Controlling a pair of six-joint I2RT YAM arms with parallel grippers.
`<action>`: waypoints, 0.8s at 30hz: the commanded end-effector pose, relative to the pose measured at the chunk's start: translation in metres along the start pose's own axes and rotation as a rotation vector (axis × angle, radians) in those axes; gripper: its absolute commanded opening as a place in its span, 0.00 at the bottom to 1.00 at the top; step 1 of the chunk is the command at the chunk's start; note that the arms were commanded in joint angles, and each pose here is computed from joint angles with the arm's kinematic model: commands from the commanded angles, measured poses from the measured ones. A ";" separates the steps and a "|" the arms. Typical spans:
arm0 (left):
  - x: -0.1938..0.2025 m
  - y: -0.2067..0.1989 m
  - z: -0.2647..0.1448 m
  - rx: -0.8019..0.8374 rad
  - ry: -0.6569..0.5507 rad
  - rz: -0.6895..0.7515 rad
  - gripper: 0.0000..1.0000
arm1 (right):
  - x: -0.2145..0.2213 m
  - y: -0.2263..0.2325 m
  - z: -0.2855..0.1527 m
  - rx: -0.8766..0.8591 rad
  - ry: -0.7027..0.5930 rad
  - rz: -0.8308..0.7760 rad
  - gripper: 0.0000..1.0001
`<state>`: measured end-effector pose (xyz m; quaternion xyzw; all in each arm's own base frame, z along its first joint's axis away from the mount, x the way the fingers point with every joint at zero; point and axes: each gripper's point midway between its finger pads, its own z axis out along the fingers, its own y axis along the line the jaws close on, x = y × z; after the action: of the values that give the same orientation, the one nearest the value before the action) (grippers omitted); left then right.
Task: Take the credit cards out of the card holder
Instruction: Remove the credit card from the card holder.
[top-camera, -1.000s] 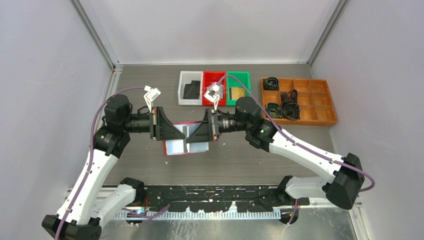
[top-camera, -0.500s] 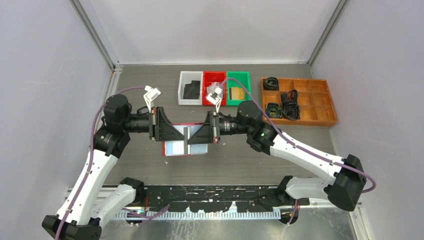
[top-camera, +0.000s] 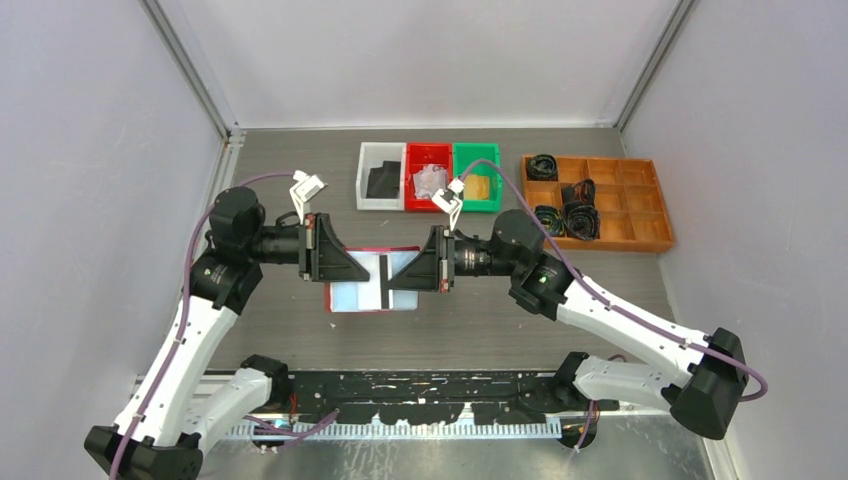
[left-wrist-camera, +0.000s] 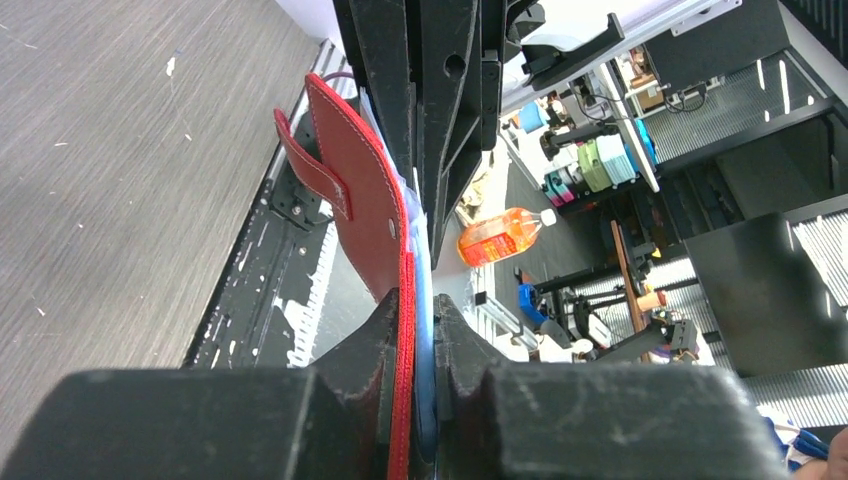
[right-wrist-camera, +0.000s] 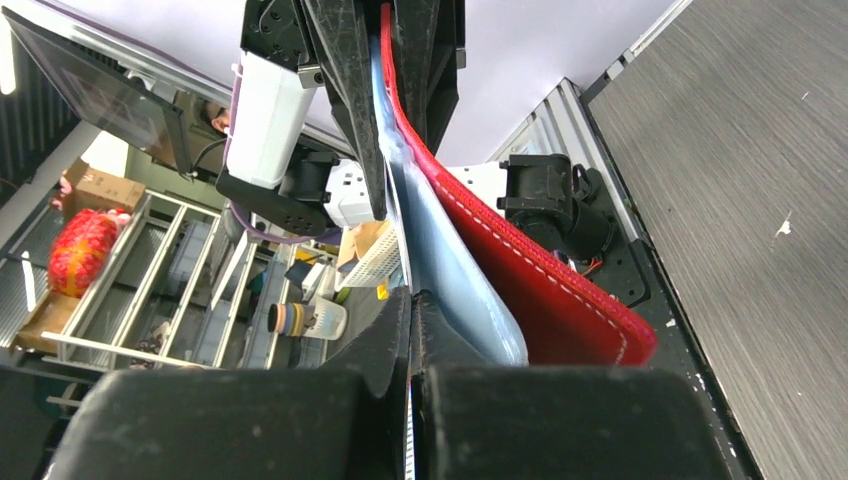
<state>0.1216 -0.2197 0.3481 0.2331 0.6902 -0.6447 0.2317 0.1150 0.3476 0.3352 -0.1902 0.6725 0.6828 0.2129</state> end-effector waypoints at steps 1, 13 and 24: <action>-0.005 -0.026 -0.004 0.071 0.014 0.096 0.10 | 0.002 -0.008 -0.008 0.040 -0.009 -0.022 0.01; -0.012 -0.005 -0.002 -0.026 -0.015 0.114 0.00 | -0.023 0.030 0.006 -0.155 -0.068 0.008 0.43; -0.006 0.004 -0.006 -0.058 0.022 0.144 0.00 | -0.021 0.010 -0.017 -0.003 -0.042 -0.025 0.01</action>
<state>0.1326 -0.2182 0.3403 0.2485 0.7056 -0.6128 0.2544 0.1263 0.3580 0.3367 -0.1643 0.6584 0.7106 0.1859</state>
